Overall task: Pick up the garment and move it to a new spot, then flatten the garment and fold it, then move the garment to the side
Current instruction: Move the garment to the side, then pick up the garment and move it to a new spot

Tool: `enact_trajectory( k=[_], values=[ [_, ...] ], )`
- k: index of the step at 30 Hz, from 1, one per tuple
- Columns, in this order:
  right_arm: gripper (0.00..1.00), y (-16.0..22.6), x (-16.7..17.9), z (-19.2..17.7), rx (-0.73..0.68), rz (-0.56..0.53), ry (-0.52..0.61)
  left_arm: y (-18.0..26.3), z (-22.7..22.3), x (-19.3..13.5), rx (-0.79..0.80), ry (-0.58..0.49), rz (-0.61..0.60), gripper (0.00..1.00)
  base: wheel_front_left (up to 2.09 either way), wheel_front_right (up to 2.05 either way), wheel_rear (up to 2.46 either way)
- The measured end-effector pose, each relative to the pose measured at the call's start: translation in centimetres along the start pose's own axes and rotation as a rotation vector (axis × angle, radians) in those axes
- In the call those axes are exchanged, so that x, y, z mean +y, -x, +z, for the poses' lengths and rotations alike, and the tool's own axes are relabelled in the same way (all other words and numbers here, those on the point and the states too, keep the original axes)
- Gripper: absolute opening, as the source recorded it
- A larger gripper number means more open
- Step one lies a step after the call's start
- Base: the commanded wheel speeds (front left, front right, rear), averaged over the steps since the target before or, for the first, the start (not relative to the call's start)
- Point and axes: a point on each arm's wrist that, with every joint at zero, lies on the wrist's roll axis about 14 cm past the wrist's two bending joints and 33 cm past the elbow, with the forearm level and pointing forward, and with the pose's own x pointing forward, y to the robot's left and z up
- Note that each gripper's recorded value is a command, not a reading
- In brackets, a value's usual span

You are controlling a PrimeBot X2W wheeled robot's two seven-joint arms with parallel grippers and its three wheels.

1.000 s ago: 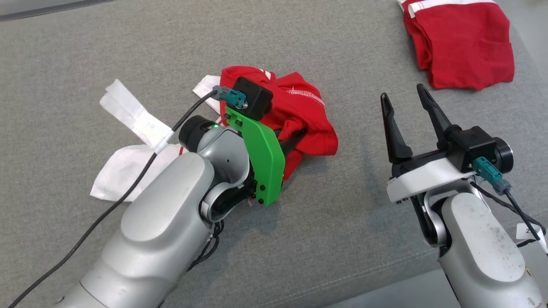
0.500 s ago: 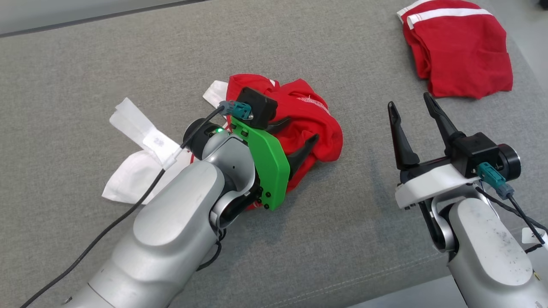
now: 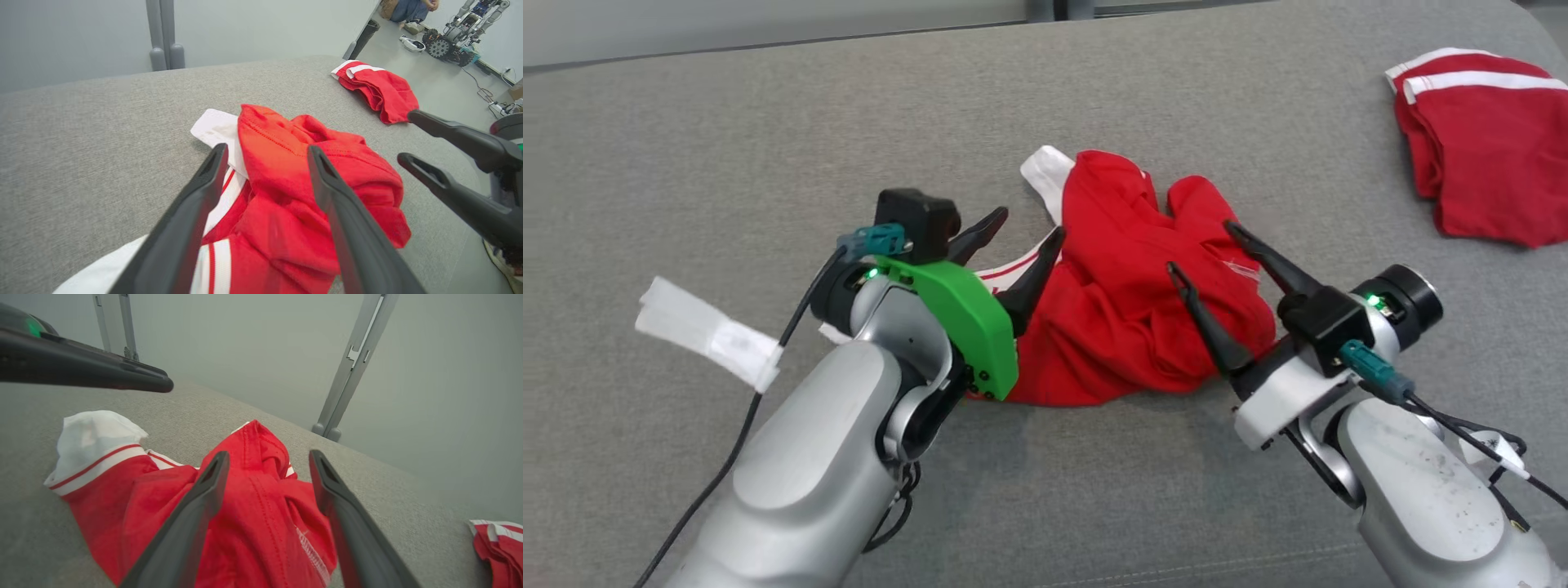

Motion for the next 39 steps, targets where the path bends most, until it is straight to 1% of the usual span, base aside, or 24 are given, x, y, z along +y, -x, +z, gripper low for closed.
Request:
enact_trajectory(
  k=[4, 5, 9, 12, 16, 21, 28, 39],
  values=[
    [1.0, -1.5, 3.3, 0.4, 0.014, 0.136, 0.014, 2.8, -0.4, 3.2, -0.032, 0.004, 0.129, 1.0, 0.0, 0.0, 0.0],
    [1.0, -1.5, 3.3, 0.4, 0.014, 0.136, 0.014, 2.8, -0.4, 3.2, -0.032, 0.004, 0.129, 1.0, 0.0, 0.0, 0.0],
    [1.0, -2.2, 6.3, -0.4, 0.068, 0.239, 0.023, 6.0, -0.8, 6.0, -0.075, 0.03, 0.259, 1.0, 0.0, 0.0, 0.0],
    [1.0, -2.7, 8.4, -0.9, 0.105, 0.31, 0.045, 8.2, -1.5, 7.0, -0.094, 0.057, 0.324, 1.0, 0.0, 0.0, 0.0],
    [1.0, -3.4, 11.2, -1.2, 0.139, 0.408, 0.08, 10.9, -1.4, 8.0, -0.153, 0.087, 0.401, 1.0, 0.0, 0.0, 0.0],
    [1.0, -3.7, 14.1, -2.4, 0.205, 0.508, 0.123, 13.6, -1.2, 8.8, -0.212, 0.114, 0.469, 1.0, 0.0, 0.0, 0.0],
    [1.0, -5.0, 16.8, -3.1, 0.252, 0.598, 0.164, 16.9, -1.3, 9.4, -0.271, 0.159, 0.553, 1.0, 0.0, 0.0, 0.0],
    [1.0, -5.8, 22.0, -4.7, 0.342, 0.766, 0.27, 20.9, -0.5, 10.2, -0.349, 0.173, 0.653, 1.0, 0.0, 0.0, 0.0]
  ],
)
